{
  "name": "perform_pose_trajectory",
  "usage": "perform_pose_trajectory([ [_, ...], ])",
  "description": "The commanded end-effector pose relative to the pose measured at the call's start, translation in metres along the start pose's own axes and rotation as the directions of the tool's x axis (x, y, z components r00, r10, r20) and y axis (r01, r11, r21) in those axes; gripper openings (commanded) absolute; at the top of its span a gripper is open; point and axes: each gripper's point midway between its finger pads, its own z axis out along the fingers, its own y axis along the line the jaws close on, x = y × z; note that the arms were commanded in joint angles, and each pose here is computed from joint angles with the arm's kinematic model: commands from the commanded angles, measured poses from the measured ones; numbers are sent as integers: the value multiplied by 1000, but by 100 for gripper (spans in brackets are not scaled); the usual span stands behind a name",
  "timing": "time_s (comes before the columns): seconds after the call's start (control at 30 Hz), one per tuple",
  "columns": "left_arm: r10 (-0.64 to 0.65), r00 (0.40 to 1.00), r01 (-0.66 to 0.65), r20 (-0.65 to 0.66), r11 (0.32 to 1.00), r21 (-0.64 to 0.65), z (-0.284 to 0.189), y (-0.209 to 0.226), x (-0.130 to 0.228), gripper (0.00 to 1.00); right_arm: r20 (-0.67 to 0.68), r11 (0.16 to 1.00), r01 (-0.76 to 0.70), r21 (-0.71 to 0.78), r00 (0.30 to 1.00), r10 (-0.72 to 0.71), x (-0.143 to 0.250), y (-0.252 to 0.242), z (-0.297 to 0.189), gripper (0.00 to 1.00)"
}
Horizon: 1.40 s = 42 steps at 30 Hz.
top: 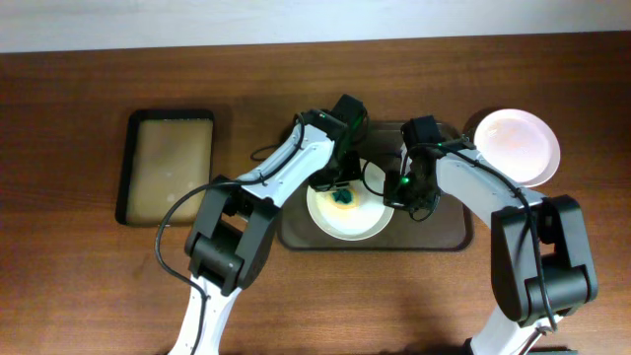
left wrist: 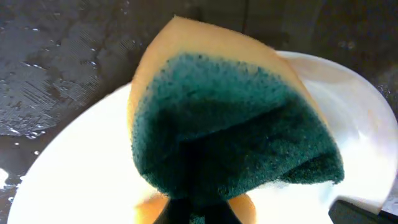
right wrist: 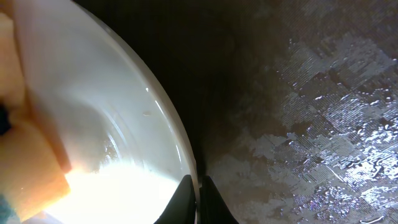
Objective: Clean dirty plates on tray and stack at the side
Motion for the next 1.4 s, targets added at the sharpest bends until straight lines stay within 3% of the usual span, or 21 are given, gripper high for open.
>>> perform_pose_trajectory([
  [0.0, 4, 1000, -3, 0, 975, -222, 32, 47, 0, 0, -1, 998, -19, 66, 1000, 19, 1, -15, 6, 4],
  [0.07, 19, 998, 10, 65, 912, -409, 15, 85, -12, 0, 5, 997, -20, 78, 1000, 20, 0, -18, 6, 4],
  [0.13, 47, 992, 33, 120, 806, -591, -14, 126, -25, 0, 17, 994, -20, 109, 1000, 19, -2, -23, 6, 4],
  [0.23, -11, 985, 128, 173, 722, -680, -49, 160, -36, 0, 23, 994, -14, 105, 1000, 12, -3, -22, 5, 4],
  [0.3, -90, 976, 203, 200, 715, -669, -66, 171, -40, 0, 33, 994, 52, 101, 998, -55, -8, -20, 5, 4],
  [0.4, -189, 964, 264, 186, 764, -589, -89, 171, -46, 0, 37, 990, 98, 100, 994, -102, -12, -17, -1, 4],
  [0.57, -322, 921, 383, 220, 854, -353, -142, 162, -56, 0, 130, 985, 139, 103, 980, -152, -30, -5, -38, 4],
  [0.73, -396, 868, 475, 299, 838, -268, -199, 202, -61, 0, 275, 918, 132, 375, 930, -245, -49, -10, -114, 4],
  [0.9, -440, 858, 507, 264, 805, -308, -207, 261, -56, 0, 329, 706, 199, 679, 777, -536, -62, 23, -195, 4],
  [1.03, -506, 825, 564, 251, 762, -319, -210, 309, -50, 0, 238, 385, 114, 916, 617, -750, -59, 60, -256, 4],
  [1.07, -530, 811, 585, 247, 747, -316, -210, 319, -47, 0, 212, 312, 72, 947, 587, -781, -56, 70, -269, 4],
  [1.23, -590, 773, 634, 234, 712, -301, -195, 350, -43, 0, 79, 100, 17, 995, 500, -862, -42, 109, -298, 4],
  [1.37, -619, 745, 667, 248, 687, -289, -174, 374, -43, 0, 25, 21, -14, 1000, 483, -875, -34, 124, -310, 4],
])
